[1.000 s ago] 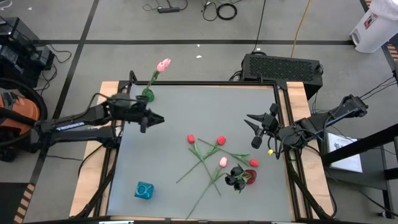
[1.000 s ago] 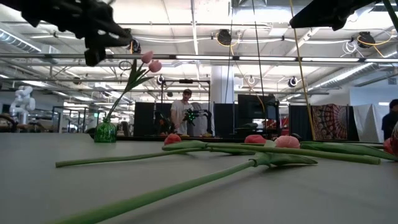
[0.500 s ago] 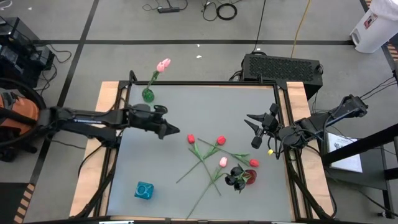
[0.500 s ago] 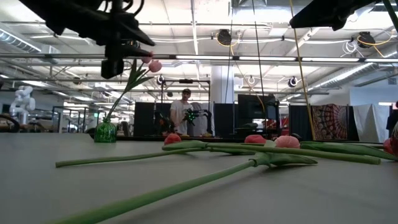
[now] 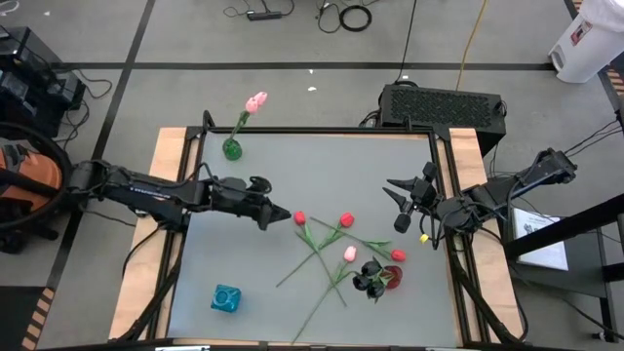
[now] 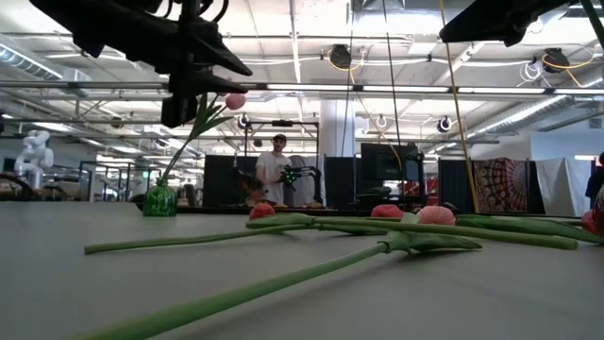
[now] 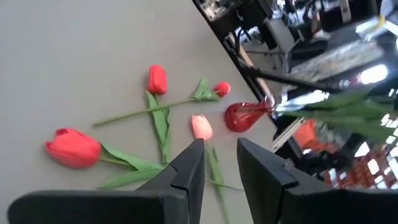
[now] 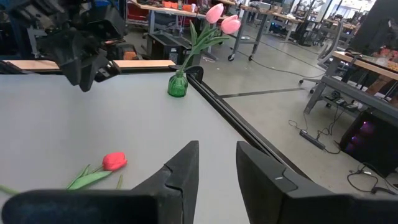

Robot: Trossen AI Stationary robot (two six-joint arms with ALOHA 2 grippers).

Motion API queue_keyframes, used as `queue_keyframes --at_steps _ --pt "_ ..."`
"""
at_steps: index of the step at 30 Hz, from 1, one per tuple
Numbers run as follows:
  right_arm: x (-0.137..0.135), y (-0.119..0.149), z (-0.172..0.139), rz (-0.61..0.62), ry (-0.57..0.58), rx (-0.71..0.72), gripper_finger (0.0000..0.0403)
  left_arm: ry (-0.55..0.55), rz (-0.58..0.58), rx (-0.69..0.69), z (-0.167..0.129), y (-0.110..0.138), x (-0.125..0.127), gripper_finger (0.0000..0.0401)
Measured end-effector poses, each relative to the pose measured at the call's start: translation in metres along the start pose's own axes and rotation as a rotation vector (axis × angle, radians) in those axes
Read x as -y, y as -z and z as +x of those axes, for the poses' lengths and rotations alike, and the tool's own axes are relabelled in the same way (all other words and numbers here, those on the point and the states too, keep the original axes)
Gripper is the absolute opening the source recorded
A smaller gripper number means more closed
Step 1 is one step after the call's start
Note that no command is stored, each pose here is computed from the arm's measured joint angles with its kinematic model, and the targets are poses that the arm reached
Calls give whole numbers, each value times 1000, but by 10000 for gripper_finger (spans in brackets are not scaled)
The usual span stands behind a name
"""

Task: Sort flowers into vase by color
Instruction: Put the right red flower into the blue vase

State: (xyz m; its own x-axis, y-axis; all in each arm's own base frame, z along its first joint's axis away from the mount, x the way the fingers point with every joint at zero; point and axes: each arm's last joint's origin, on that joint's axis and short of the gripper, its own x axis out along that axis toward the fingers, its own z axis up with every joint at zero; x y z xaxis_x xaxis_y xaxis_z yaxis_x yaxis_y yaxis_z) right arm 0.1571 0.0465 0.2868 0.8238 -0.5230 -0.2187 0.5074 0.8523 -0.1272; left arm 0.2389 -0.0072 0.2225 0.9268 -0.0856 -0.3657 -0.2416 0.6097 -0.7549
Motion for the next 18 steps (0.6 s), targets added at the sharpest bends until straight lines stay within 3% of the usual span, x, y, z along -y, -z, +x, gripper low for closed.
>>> queue_keyframes --at_steps 11,18 --pt "0 0 0 0 0 0 98 31 248 -30 0 2 2 101" --pt "0 0 0 0 0 0 98 43 278 -41 0 2 2 101"
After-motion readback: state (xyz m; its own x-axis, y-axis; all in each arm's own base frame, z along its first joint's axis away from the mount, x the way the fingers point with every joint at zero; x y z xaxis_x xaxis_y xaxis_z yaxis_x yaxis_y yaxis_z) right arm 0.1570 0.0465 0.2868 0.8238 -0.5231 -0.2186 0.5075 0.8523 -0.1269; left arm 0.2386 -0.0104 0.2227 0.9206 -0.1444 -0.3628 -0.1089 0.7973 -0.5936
